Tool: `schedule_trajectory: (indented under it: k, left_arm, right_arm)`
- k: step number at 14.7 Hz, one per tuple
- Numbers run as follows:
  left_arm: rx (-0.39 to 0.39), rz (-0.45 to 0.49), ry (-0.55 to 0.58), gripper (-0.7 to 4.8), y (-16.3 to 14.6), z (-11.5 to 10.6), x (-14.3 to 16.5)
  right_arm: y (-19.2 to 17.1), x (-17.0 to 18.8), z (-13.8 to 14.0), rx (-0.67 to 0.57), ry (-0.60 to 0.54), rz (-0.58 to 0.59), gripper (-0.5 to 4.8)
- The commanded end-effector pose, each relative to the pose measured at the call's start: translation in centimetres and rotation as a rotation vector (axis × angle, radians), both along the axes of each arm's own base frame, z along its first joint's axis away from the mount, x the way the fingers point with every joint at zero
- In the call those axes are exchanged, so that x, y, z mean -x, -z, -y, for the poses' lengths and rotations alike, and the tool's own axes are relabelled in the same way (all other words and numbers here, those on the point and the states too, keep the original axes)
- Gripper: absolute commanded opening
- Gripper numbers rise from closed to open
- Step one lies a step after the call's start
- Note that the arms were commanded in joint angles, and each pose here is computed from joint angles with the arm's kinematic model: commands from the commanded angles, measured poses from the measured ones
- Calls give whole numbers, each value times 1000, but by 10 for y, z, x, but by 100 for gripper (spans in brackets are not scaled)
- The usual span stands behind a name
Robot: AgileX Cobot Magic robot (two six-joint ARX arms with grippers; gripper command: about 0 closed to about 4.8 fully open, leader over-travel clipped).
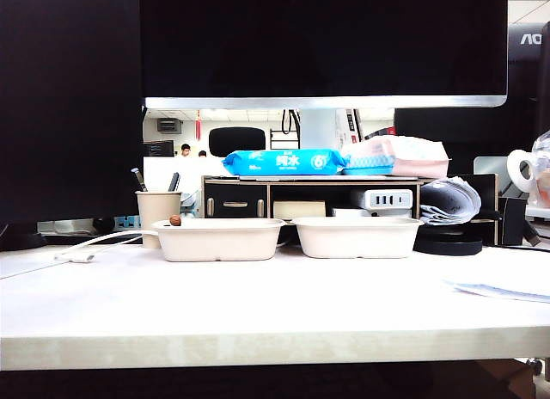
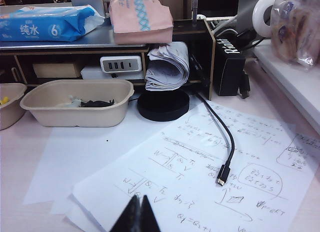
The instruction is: Put the dolls with similar sizes into the same paper box, while dolls with different sizes go into separate paper boxes.
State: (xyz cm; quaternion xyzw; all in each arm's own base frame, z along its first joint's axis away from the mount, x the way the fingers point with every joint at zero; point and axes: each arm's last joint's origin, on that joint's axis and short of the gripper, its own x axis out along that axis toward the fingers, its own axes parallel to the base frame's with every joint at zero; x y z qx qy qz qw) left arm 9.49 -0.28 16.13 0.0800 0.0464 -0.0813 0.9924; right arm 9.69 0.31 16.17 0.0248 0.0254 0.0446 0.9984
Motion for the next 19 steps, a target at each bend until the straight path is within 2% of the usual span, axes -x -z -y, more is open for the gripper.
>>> schedule_trajectory:
  k: [1, 3, 5, 6, 8, 9, 11, 12, 19]
  left_arm:
    - [-4, 21, 2, -2, -3, 0, 0]
    - [-4, 14, 3, -2, -2, 0, 0]
    - [-4, -93, -18, -2, 10, -1, 1]
    - [-6, -91, -40, -2, 9, -1, 1]
    - [99, -6, -196, -2, 0, -6, 0]
    - [116, 59, -199, -2, -7, -6, -1]
    - [143, 88, -175, -2, -10, -5, -1]
    - [209, 101, -179, -2, -12, -5, -1]
    - [220, 103, -193, -2, -11, -6, -1]
  right_arm:
    - [-2, 0, 0, -1, -2, 35, -5]
    - [-2, 0, 0, -1, -2, 33, -5]
    - [-2, 0, 0, -1, -3, 33, -5]
    - [-2, 0, 0, -1, -3, 28, -5]
    - [-1, 0, 0, -1, 9, 23, -5]
    - [-1, 0, 1, 0, 35, 21, -5]
    - [-1, 0, 1, 0, 47, 26, -5]
    - [-2, 0, 2, 0, 71, 34, -5]
    - [-2, -1, 2, 1, 80, 33, -5]
